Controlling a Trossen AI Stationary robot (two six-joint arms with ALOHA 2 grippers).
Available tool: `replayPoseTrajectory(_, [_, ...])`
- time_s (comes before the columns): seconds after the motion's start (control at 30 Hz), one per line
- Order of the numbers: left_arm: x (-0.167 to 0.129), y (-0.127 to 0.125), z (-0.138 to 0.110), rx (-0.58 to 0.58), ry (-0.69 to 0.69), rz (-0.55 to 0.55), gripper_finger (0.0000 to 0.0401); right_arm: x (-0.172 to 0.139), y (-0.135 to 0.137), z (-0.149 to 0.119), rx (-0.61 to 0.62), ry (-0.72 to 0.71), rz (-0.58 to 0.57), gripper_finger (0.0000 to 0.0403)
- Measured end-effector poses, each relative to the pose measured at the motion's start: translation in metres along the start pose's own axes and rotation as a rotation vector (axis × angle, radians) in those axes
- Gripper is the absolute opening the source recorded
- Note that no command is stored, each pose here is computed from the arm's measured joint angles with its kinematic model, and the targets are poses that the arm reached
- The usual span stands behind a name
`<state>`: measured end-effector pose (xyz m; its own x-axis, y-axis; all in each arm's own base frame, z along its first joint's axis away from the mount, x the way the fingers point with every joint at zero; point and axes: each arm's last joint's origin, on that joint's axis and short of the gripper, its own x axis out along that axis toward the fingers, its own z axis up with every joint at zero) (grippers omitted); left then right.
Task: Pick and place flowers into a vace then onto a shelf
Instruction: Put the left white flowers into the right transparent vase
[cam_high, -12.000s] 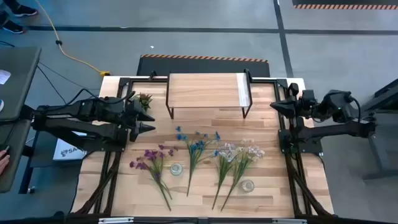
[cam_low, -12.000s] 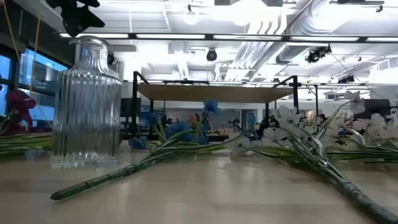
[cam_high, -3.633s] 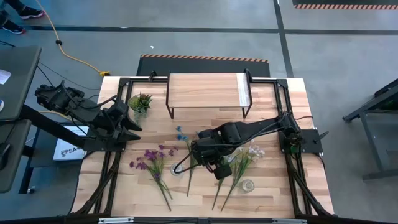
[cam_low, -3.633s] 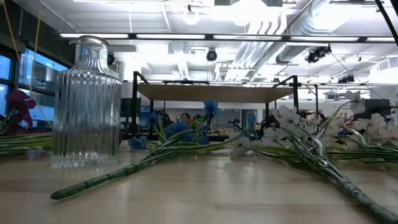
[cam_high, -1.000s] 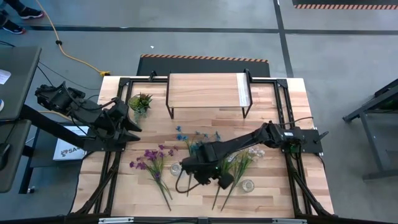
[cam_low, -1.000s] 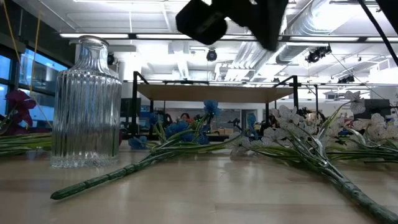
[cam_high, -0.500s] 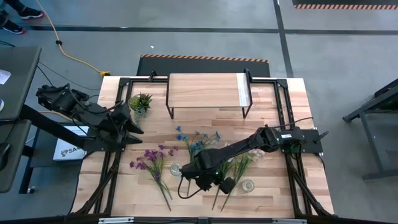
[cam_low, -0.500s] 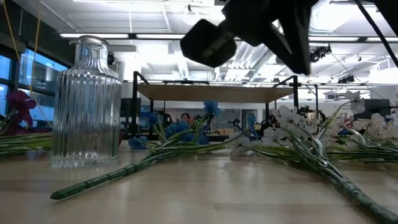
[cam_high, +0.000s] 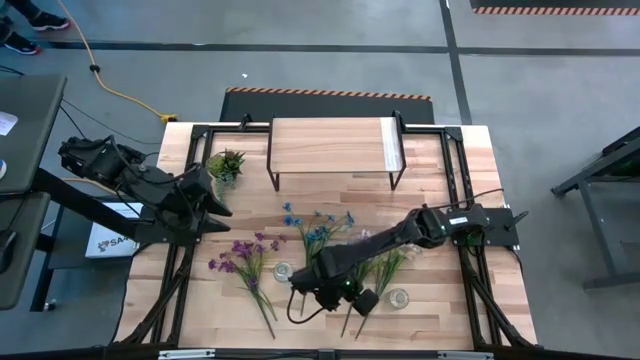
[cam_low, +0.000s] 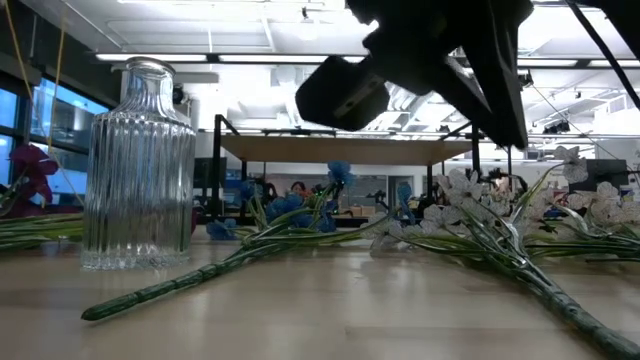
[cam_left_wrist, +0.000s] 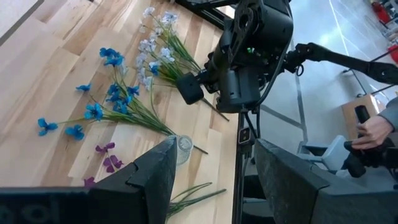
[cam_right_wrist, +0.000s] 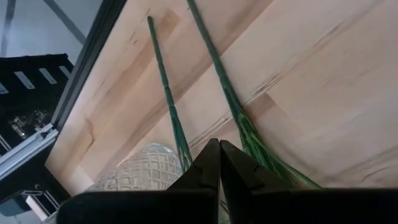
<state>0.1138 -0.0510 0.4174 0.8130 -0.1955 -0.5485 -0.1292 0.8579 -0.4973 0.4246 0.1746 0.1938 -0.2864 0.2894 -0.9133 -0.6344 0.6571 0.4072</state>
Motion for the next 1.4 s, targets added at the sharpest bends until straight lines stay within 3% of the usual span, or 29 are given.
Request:
replayPoseTrajectory(0.2, [0.001,0.000,0.000,0.001,0.002,0.002,0.0248,0.006,-0.001,0.002,-0.001,0.035,-0.042,0.0017])
replayPoseTrajectory(0.6, [0.001,0.000,0.000,0.001,0.003,0.002,0.0248,0.006,-0.002,0.001,-0.069,0.064,-0.097,0.0117])
replayPoseTrajectory(1.0, [0.001,0.000,0.000,0.001,0.003,0.002,0.0248,0.033,-0.011,0.007,-0.129,0.151,-0.120,0.0124])
replayPoseTrajectory(1.4, [0.001,0.000,0.000,0.001,0.003,0.003,0.0248,0.044,-0.002,0.018,-0.164,0.115,-0.105,0.0124])
